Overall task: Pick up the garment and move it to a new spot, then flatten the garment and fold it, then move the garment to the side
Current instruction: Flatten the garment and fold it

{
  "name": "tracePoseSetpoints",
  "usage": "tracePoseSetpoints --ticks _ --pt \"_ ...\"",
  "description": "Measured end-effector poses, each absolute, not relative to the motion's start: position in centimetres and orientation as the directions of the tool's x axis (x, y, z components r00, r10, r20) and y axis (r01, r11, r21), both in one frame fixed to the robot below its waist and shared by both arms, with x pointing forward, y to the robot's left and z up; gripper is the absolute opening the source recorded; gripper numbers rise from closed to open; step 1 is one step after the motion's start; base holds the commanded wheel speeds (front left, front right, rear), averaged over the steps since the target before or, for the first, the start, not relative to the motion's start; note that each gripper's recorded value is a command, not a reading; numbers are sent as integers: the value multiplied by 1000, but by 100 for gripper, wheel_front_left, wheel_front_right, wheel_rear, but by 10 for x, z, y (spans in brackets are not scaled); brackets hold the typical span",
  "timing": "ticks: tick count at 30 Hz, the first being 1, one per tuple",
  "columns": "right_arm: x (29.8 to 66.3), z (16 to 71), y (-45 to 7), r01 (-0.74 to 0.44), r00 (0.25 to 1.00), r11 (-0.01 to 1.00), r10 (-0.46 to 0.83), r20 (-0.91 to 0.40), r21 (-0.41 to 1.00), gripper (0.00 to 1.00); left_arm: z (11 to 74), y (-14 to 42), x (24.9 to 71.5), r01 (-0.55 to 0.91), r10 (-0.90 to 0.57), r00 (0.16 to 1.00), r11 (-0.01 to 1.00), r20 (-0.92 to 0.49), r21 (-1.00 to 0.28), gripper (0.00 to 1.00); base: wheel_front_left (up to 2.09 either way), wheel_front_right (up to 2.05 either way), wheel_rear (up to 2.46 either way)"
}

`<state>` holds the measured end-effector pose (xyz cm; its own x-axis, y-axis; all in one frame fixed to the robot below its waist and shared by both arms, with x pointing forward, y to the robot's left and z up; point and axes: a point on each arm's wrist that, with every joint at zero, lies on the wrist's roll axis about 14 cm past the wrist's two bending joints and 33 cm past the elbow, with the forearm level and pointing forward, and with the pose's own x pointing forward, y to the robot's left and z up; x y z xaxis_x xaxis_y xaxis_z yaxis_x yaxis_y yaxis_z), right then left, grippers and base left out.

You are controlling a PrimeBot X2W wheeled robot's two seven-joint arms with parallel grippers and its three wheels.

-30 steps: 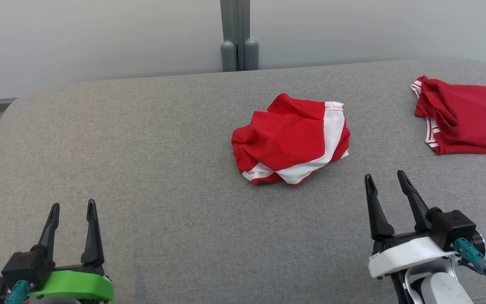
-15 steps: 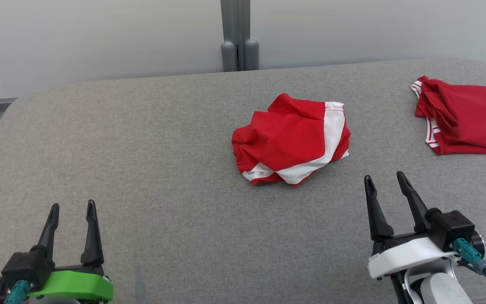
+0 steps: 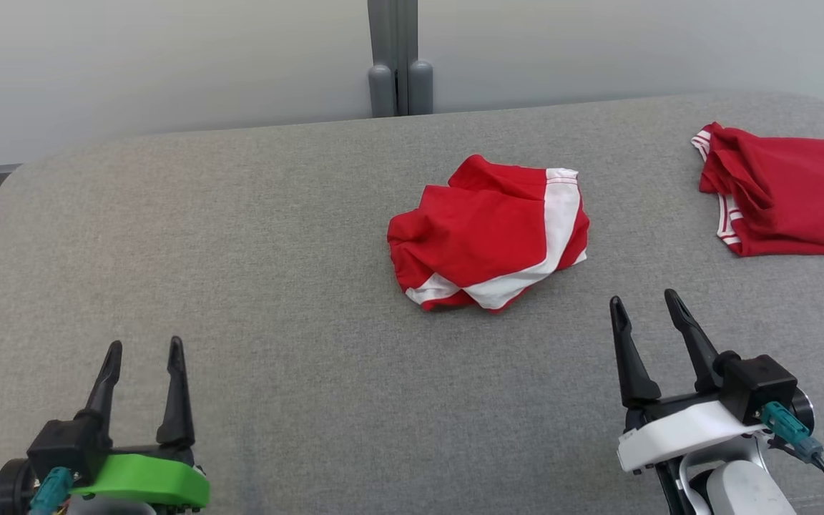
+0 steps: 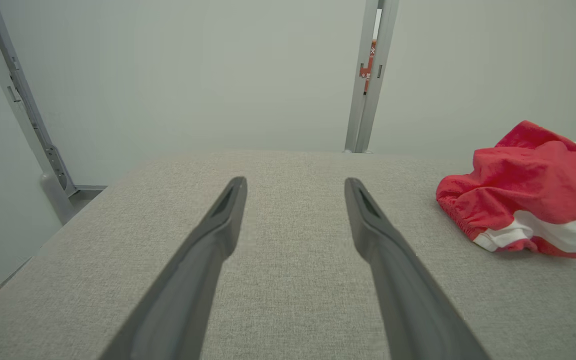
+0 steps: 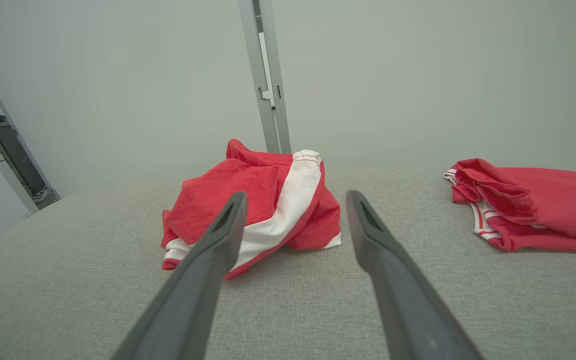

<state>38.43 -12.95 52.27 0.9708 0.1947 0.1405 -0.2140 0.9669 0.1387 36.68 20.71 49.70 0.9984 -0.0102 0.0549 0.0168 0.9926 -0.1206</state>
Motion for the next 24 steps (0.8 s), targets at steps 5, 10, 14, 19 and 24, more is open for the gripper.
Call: tracePoseSetpoints --ticks 5,10,14,19,24 --pt "387 523 -133 -205 972 969 186 142 138 100 506 170 387 136 -127 989 984 81 -111 100 0 0 0" --pt "391 521 -142 -177 978 974 159 136 138 100 511 124 412 283 -275 957 955 90 -93 100 0 0 0" --pt "393 520 -152 -149 983 979 131 132 142 100 504 94 431 375 -370 927 924 66 -77 100 0 0 0" --pt "396 515 -170 -97 990 985 80 118 145 100 480 63 447 464 -466 885 883 -5 -69 100 0 0 0" --pt "395 505 -189 -37 996 989 24 89 144 100 446 34 458 545 -549 830 836 -98 -69 100 0 0 0"
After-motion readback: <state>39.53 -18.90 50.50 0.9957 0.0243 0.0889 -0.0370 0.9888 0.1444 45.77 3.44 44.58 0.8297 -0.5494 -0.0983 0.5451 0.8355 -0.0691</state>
